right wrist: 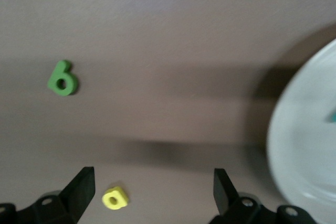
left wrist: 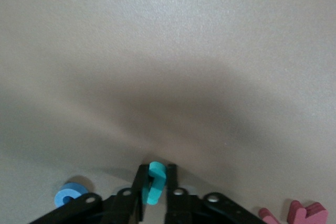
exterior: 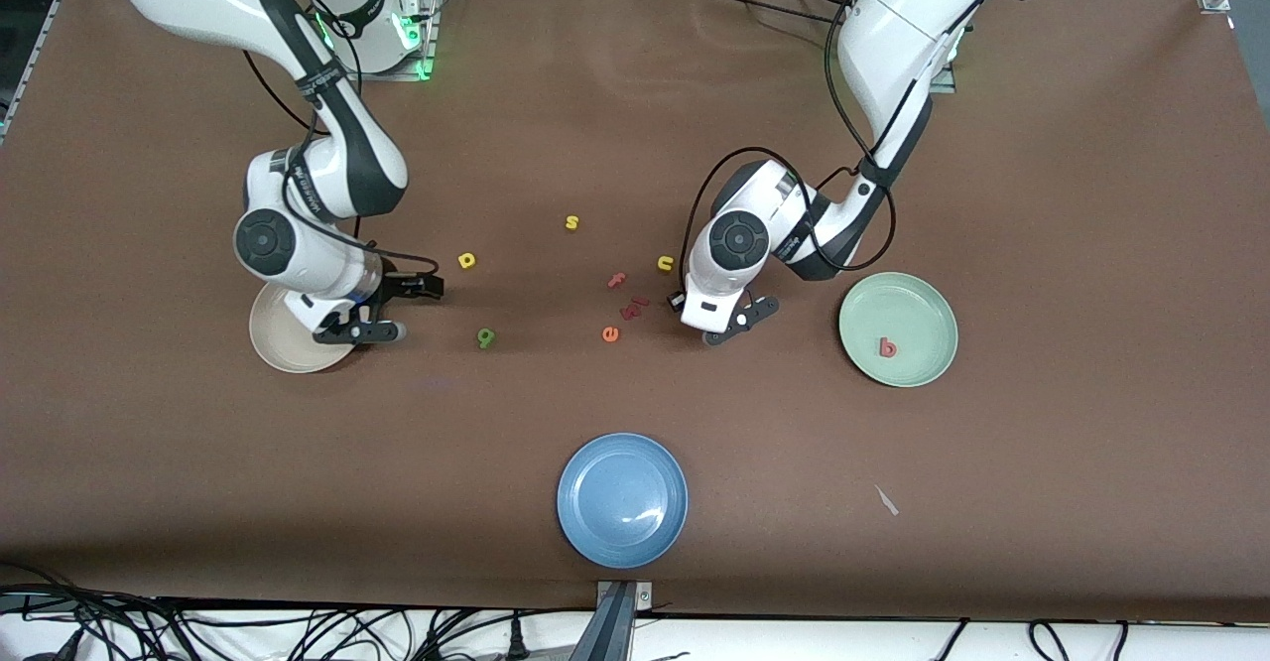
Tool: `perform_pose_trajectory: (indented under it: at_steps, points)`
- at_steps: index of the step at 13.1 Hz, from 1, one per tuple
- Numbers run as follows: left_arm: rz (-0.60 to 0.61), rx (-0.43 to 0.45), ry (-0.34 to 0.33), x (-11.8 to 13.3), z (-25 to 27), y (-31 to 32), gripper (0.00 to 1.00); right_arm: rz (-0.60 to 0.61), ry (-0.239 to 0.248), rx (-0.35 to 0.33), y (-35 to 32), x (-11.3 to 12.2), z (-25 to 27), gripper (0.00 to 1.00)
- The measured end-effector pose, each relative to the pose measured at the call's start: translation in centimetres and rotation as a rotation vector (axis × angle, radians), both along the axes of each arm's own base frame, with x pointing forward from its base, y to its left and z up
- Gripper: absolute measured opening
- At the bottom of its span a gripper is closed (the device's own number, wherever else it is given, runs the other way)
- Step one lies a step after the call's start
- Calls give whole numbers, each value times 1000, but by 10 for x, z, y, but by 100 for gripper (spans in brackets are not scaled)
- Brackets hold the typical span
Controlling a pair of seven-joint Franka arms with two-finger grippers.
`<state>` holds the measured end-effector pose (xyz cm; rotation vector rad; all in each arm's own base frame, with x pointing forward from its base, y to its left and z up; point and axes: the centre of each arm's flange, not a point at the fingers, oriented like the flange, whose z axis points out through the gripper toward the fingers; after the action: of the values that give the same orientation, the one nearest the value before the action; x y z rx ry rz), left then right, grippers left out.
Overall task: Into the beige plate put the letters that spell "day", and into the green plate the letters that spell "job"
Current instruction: 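Grasp the teal letter with the left gripper while the right gripper reaches the yellow a, then drop the teal letter on the green plate while the right gripper grasps the yellow a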
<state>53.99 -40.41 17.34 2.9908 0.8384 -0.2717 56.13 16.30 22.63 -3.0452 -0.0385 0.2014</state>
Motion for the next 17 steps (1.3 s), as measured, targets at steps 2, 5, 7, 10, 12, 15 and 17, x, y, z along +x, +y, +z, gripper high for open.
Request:
perform_pose_trajectory:
  at_steps: [2, 5, 7, 10, 12, 15, 17]
  points:
    - [0, 0, 0, 0, 0, 0, 12, -6, -54, 16, 12, -22, -15, 100]
    - [4, 3, 0, 2, 2, 3, 12, -17, -59, 18, 23, -51, -34, 100]
    - [-5, 16, 12, 7, 12, 11, 12, -1, -53, 15, 39, -61, -36, 100]
    - [-81, 41, 59, 26, 45, 53, 12, 25, -43, 9, 52, -71, -40, 100]
    - [-133, 40, 93, 45, 59, 98, 12, 53, -32, -1, 58, -81, -45, 100]
    - [-201, 17, 150, 69, 58, 175, 12, 80, -27, -14, 60, -87, -49, 99]
    - [-252, -10, 177, 77, 54, 215, 12, 97, -31, -27, 57, -87, -50, 96]
